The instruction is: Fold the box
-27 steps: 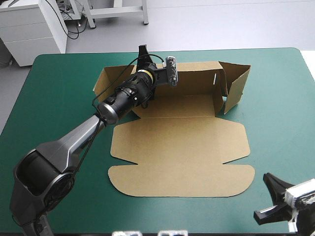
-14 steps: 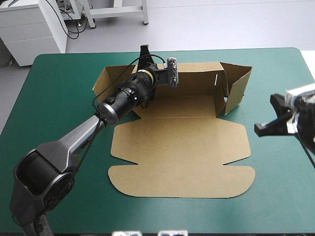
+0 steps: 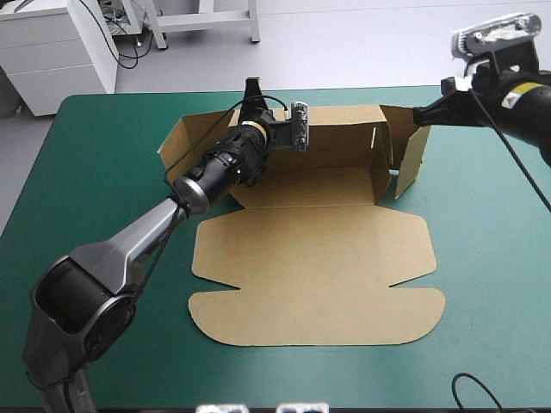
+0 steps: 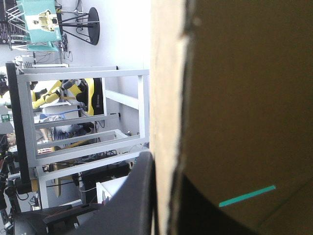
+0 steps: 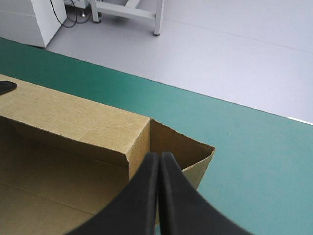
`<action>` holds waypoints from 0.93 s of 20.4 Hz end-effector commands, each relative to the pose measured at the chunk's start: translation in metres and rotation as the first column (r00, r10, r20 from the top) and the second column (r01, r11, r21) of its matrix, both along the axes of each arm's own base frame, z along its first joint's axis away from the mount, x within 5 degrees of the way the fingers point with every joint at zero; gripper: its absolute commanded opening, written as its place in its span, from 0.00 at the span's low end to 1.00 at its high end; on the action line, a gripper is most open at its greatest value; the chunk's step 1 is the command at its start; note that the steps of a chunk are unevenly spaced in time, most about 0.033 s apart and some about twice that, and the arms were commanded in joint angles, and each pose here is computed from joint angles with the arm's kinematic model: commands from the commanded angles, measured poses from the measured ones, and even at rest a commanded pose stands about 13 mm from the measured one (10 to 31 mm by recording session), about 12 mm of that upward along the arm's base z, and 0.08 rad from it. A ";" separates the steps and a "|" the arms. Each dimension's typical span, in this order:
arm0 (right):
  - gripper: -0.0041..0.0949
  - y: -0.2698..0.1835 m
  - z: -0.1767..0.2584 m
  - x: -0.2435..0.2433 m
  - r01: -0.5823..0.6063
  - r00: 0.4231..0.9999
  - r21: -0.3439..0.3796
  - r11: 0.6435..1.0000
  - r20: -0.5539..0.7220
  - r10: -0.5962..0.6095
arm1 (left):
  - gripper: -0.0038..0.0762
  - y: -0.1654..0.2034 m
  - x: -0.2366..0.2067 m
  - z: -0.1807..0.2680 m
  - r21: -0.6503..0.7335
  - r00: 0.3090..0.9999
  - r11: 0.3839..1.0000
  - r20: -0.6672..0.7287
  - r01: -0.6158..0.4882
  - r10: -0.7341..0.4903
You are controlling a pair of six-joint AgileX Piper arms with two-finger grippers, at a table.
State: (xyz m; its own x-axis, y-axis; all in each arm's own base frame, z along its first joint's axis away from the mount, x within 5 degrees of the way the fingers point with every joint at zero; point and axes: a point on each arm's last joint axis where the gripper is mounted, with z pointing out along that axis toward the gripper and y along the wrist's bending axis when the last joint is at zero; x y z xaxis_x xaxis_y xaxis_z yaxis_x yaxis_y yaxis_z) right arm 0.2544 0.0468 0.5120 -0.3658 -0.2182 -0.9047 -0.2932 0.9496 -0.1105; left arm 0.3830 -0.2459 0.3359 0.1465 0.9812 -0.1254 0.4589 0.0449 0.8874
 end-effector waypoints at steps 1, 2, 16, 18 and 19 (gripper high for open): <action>0.03 0.001 0.011 0.021 0.012 1.000 0.007 1.000 0.026 -0.013 | 0.04 0.007 -0.004 0.031 -0.109 0.998 0.994 0.061 0.009 -0.002; 0.03 0.003 0.007 0.030 0.016 1.000 0.009 1.000 0.009 -0.016 | 0.04 0.007 -0.005 0.031 -0.118 0.998 0.993 0.056 0.009 -0.003; 0.03 0.020 -0.090 0.148 0.043 0.927 -0.014 0.999 -0.372 -0.045 | 0.04 0.005 -0.007 0.028 -0.158 1.000 0.987 0.005 -0.009 0.010; 0.03 0.020 -0.093 0.142 0.030 0.906 -0.031 0.999 -0.420 -0.040 | 0.04 0.005 -0.007 0.028 -0.158 1.000 0.987 0.005 -0.009 0.010; 0.03 0.020 -0.095 0.139 0.015 0.891 -0.047 0.999 -0.452 -0.034 | 0.04 0.005 -0.007 0.028 -0.158 1.000 0.987 0.005 -0.009 0.010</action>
